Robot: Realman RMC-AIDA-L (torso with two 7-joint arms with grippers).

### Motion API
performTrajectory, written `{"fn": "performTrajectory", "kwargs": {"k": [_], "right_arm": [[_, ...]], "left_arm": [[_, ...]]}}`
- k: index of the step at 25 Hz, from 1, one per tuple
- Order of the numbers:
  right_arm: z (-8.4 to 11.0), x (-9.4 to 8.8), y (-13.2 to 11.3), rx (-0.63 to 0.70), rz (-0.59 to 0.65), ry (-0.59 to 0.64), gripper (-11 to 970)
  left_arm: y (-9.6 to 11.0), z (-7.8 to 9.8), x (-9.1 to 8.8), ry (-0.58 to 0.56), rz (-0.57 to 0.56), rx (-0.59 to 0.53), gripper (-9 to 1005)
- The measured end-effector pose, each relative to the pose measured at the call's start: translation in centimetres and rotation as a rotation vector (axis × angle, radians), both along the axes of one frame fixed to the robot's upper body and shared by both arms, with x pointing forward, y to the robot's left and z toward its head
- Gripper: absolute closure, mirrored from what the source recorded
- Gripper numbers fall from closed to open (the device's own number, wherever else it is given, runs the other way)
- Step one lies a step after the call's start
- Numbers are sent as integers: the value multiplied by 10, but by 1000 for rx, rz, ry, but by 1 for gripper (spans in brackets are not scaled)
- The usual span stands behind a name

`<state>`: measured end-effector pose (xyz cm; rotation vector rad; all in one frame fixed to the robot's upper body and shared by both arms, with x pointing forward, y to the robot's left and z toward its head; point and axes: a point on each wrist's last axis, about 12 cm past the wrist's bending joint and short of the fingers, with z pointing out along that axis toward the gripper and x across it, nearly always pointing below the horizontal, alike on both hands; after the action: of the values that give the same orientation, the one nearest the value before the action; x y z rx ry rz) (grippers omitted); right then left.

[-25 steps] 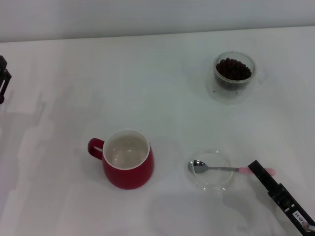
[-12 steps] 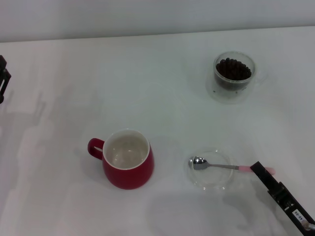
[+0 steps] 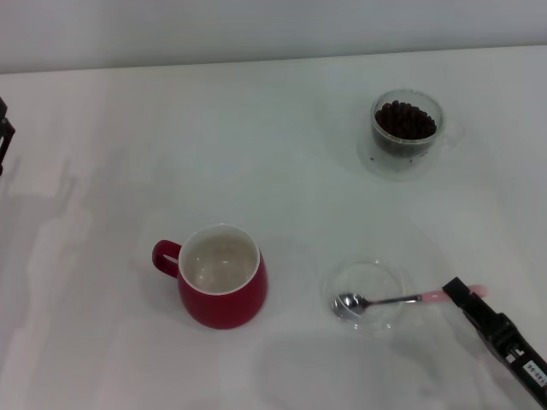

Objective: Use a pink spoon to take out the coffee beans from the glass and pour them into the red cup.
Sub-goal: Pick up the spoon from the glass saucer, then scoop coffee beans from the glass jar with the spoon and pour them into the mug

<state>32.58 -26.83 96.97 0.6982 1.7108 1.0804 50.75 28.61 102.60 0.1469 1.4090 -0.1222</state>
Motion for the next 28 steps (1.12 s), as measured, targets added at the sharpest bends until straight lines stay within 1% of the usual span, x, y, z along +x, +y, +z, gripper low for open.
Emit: {"fn": "performTrajectory", "kwargs": {"k": [8,11,15,17,20,21,22,25,28], "right_arm": [[6,5,-9,21,8,-54,805],[10,11,-11,26,11,-84,807],[21,28,-21,28,20,-188,810],[29,43,-26,23,37,-254,811],[44,74,-35,-15,78,-366,811],[55,97,-41,-54,109,-433,811],[55,97,-41,-54,109,-433,811],[74,133,-48,-118,155,-517,811],[91,167,-57,-212,174,-561,811]], "left_arm": [[2,0,0,-2,7,3,240],[1,1,2,-6,6,3,240],[3,2,3,-7,8,6,239],[3,2,3,-7,9,6,239],[4,2,3,-8,15,4,238],[4,2,3,-9,21,2,238],[5,2,3,-10,26,0,238],[6,3,3,-10,33,-4,238],[7,2,3,-10,42,-7,239]]}}
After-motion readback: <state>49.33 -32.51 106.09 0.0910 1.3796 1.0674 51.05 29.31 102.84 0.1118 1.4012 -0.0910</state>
